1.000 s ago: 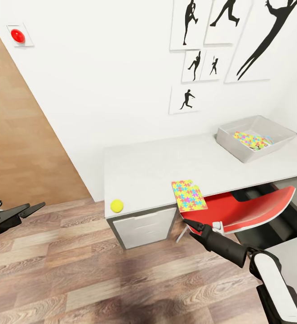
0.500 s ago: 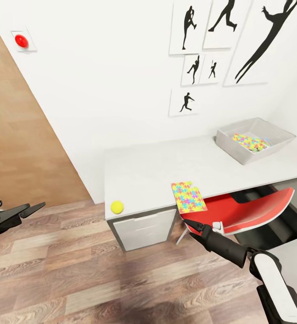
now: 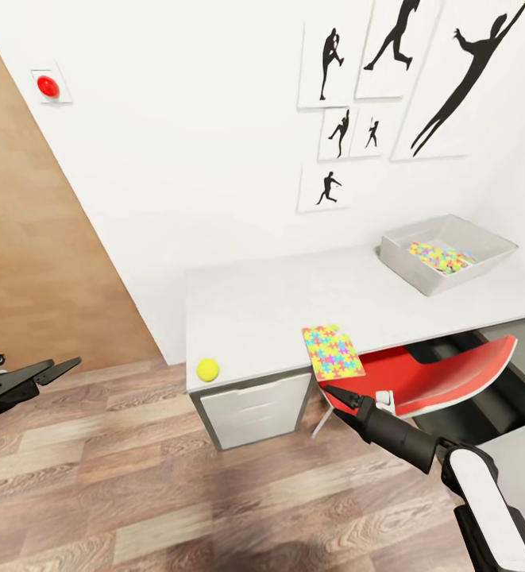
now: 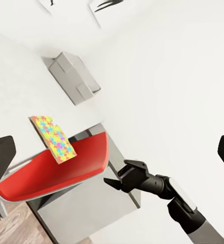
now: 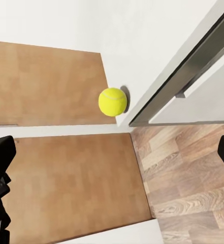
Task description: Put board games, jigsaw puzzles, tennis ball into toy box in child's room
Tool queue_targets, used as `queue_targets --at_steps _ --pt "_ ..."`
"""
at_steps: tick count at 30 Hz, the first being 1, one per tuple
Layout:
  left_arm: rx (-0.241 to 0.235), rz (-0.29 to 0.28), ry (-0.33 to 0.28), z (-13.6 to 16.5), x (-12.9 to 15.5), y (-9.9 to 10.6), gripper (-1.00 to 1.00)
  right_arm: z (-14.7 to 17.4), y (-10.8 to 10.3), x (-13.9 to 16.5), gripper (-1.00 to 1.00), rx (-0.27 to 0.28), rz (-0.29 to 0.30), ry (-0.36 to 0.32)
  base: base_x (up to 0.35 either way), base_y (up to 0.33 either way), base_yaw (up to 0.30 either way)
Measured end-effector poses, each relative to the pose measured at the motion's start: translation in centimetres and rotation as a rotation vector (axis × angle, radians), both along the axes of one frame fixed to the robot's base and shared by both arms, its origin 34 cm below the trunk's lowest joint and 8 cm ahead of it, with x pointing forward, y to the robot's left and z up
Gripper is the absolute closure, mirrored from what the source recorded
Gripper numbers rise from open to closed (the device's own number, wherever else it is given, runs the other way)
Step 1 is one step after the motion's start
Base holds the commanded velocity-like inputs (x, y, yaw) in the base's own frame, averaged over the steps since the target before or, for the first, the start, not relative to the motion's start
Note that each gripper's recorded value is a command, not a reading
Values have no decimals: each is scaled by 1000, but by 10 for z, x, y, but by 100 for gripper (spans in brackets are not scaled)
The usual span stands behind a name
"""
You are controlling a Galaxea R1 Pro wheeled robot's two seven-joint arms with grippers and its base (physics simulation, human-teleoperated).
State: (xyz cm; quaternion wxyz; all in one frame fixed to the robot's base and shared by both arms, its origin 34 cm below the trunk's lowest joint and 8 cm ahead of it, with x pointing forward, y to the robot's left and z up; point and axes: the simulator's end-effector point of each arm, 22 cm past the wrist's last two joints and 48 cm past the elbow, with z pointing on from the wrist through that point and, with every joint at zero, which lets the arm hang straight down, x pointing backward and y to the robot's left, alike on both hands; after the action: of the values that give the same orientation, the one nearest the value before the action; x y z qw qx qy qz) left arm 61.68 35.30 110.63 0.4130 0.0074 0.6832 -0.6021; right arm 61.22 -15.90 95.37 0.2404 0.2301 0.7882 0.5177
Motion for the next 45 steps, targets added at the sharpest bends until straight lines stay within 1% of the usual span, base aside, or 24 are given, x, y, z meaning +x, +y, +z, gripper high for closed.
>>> queue_targets --at_steps 45 --pt "1 0 -74 37 -9 0 -100 36 0 0 -100 2 0 -71 0 0 0"
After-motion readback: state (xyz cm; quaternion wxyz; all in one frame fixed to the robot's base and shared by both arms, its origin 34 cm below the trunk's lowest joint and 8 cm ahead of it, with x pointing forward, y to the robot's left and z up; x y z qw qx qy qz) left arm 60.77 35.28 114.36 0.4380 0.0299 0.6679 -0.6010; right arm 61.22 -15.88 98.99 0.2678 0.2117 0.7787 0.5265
